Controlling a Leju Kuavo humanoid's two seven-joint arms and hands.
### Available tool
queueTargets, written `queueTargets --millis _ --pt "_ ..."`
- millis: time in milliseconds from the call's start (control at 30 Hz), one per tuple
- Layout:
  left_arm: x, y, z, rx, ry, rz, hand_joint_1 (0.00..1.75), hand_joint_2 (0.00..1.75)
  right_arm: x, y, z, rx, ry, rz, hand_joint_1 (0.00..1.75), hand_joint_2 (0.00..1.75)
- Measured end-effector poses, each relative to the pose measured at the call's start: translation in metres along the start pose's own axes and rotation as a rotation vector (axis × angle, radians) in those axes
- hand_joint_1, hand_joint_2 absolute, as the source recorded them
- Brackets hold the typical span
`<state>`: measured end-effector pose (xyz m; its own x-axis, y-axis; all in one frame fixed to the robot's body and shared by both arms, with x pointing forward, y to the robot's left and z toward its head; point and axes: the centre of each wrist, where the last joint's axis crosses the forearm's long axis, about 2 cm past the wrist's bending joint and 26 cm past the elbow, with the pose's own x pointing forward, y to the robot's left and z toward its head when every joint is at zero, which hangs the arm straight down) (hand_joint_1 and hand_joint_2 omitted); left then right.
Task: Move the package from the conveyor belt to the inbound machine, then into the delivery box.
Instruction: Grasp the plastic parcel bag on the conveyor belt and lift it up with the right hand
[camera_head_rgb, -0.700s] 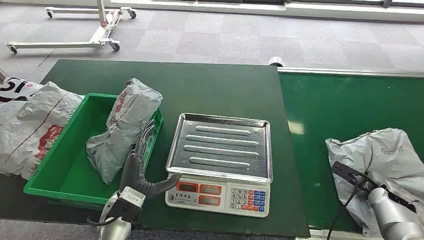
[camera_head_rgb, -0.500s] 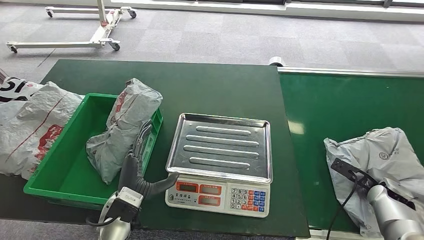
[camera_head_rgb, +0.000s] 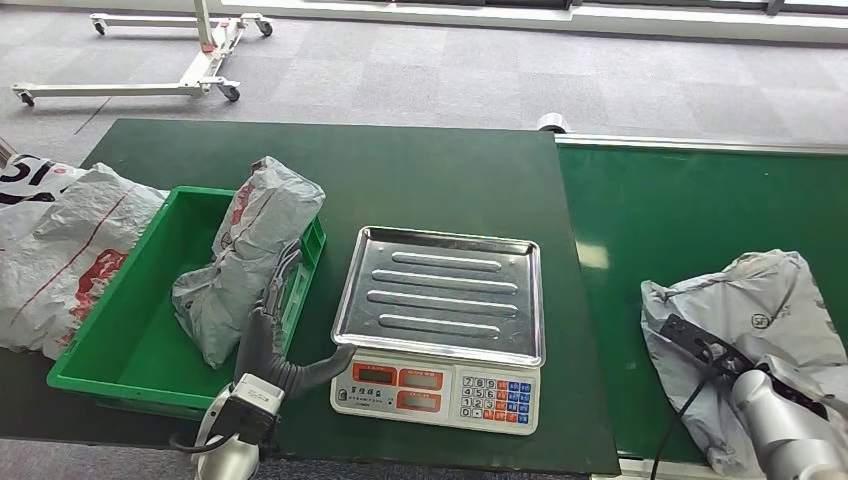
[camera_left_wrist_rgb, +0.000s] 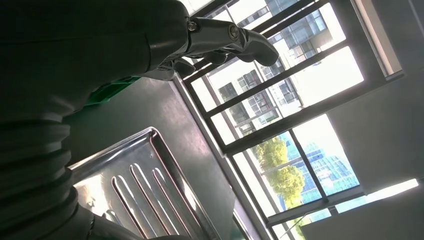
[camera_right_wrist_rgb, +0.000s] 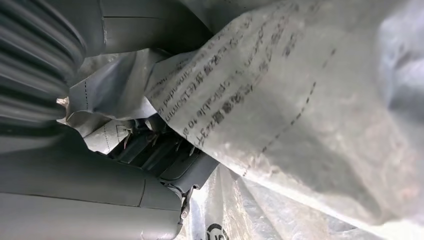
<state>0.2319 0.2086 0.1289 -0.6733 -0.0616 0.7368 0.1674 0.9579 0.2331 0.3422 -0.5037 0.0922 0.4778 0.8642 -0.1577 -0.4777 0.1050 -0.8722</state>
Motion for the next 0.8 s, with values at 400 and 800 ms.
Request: queueTargets --millis 400,800 --pt "0.006 0.002 0.004 0.009 -0.008 0.014 0.0 1.75 0.036 -0.056 0.026 -0.616 0.028 -0.061 1.75 1.75" --pt "0.007 0.003 0.001 0.006 -0.019 0.014 0.0 1.75 0.055 -0.08 0.067 -0.911 -0.029 -0.118 1.75 1.75"
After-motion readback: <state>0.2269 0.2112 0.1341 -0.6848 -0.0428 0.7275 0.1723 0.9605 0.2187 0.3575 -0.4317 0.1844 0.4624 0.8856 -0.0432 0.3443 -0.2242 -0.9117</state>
